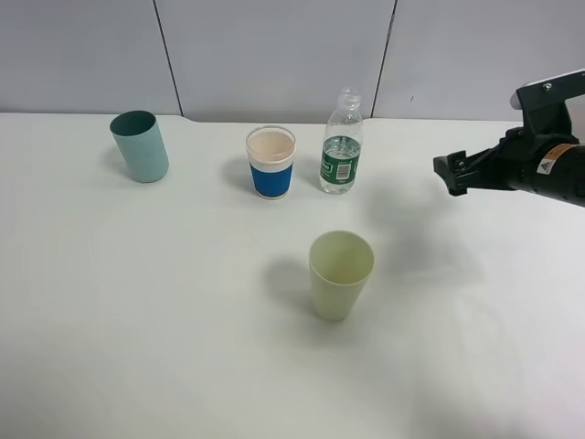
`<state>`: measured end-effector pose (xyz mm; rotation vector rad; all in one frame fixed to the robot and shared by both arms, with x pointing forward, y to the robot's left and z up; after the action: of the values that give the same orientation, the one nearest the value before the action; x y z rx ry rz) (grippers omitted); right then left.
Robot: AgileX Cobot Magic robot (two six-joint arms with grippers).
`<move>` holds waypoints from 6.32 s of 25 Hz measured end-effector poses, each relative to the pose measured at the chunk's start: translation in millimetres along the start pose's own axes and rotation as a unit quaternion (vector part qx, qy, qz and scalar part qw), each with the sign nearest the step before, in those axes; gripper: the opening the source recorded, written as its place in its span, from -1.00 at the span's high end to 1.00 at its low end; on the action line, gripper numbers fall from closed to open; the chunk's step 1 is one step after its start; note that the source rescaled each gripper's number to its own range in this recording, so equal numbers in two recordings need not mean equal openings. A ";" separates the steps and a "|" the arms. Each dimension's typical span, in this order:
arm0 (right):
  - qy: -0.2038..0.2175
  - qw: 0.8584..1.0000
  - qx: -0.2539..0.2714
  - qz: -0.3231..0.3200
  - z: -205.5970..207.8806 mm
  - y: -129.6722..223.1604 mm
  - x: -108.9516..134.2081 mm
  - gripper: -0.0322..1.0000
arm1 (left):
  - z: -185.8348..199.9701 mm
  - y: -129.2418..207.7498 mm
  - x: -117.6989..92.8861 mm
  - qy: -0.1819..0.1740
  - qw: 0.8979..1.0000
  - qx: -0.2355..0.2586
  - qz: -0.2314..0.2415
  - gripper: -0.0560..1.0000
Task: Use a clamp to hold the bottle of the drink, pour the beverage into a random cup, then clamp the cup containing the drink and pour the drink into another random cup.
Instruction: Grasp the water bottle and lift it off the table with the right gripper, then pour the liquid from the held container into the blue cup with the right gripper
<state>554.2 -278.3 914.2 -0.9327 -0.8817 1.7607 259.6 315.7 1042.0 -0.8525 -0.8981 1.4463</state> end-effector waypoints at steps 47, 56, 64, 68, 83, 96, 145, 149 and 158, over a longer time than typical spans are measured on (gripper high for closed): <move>-0.260 0.958 -0.085 0.084 -120.4 -13.9 83.7 -0.89 | 0.0 0.0 0.0 0.000 1.000 0.000 0.000 -1.00; -0.294 0.942 -0.115 0.116 -124.9 -30.2 107.4 -0.89 | 0.0 0.0 0.0 0.000 1.000 0.000 0.000 -1.00; -0.291 0.943 -0.106 0.120 -126.0 -28.4 107.3 -0.89 | 0.0 0.0 0.0 0.000 1.000 0.000 0.000 -1.00; -0.281 0.948 -0.083 0.127 -128.7 -23.6 104.7 -0.37 | 0.0 0.0 0.0 0.000 1.000 0.000 0.000 -1.00; -0.277 0.956 -0.060 0.080 -129.2 -24.2 102.2 0.94 | 0.0 0.0 0.0 0.000 1.000 0.000 0.000 -1.00; -0.199 0.979 -0.028 0.029 -107.4 -67.1 73.1 0.94 | 0.0 0.0 0.0 0.000 1.000 0.000 0.000 -1.00; -0.059 0.906 0.055 0.416 -99.8 -133.5 161.3 0.94 | 0.0 0.0 0.0 0.000 1.000 0.000 0.000 -1.00; -0.051 0.890 0.060 0.449 -99.9 -133.1 158.3 0.94 | 0.0 0.0 0.0 0.000 1.000 0.000 0.000 -1.00; -0.025 0.865 0.081 0.494 -99.7 -131.7 149.4 0.94 | 0.0 0.0 0.0 0.000 1.000 0.000 0.000 -1.00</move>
<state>650.6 -81.0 951.2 -1.3567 -0.2309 2.6721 259.6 315.7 1042.0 -0.8525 -0.8981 1.4463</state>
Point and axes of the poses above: a point on each arm's last joint axis where the gripper is mounted, z pointing back along that axis away from the gripper, x along the wrist's bending axis when the last joint is at zero, y = z × x, the point moved 3 cm from there along -z, pointing out along that axis toward the gripper, and after that the axes turned 4 degrees about z, right-handed, at the moved point
